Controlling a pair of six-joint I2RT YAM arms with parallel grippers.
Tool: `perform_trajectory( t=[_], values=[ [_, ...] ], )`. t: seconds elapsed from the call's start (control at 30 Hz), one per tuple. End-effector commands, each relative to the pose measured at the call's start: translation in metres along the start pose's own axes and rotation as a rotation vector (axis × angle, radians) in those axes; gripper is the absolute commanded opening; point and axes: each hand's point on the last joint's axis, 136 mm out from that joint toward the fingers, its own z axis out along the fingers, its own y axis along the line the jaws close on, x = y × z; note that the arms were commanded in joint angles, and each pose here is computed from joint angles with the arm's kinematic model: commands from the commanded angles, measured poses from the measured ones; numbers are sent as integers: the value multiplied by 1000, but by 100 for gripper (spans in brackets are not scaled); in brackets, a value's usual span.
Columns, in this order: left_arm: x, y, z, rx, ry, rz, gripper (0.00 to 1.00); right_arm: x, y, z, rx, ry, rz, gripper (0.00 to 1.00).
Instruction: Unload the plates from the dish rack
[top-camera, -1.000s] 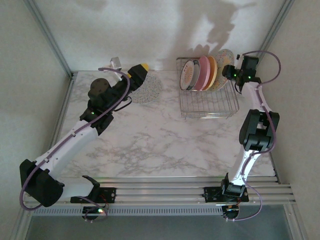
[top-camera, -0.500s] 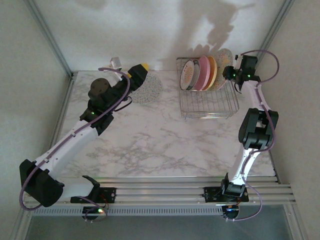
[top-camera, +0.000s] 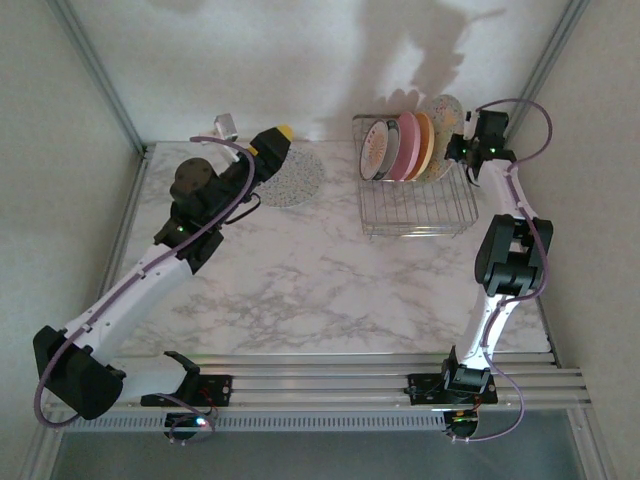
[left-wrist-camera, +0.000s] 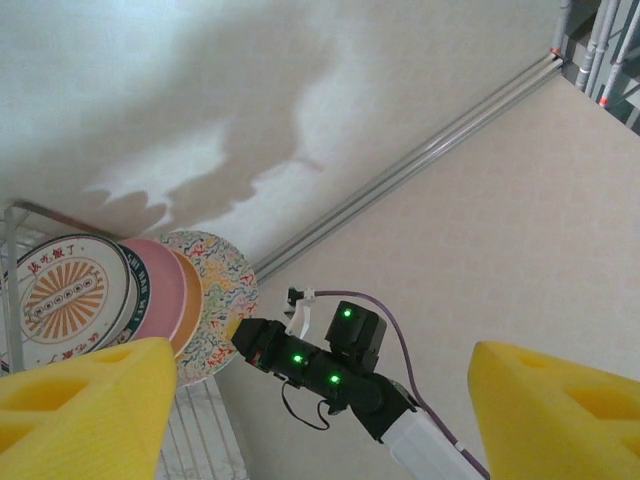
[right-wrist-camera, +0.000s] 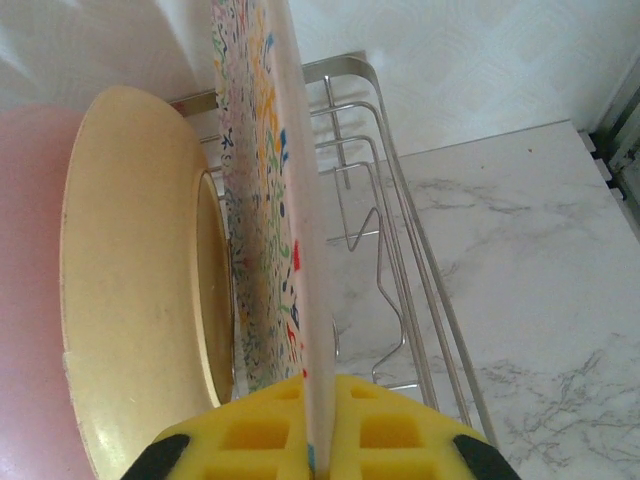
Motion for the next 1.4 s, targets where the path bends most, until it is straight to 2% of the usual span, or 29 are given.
perform_trajectory(
  t=[0.0, 0.4, 0.9, 1.2, 1.37],
  values=[
    [-4, -9, -7, 20, -17, 8, 76, -26, 20, -21, -9, -65, -57, 0],
    [-2, -8, -7, 20, -11, 5, 76, -64, 18, -63, 108, -181, -94, 0],
    [1, -9, -3, 36, 2, -1, 76, -87, 14, -122, 234, -282, -126, 0],
    [7, -8, 4, 51, 27, -13, 76, -103, 23, -177, 260, -363, -127, 0],
    [13, -5, 13, 54, 56, -28, 76, -105, 34, -216, 223, -405, -60, 0]
  ],
)
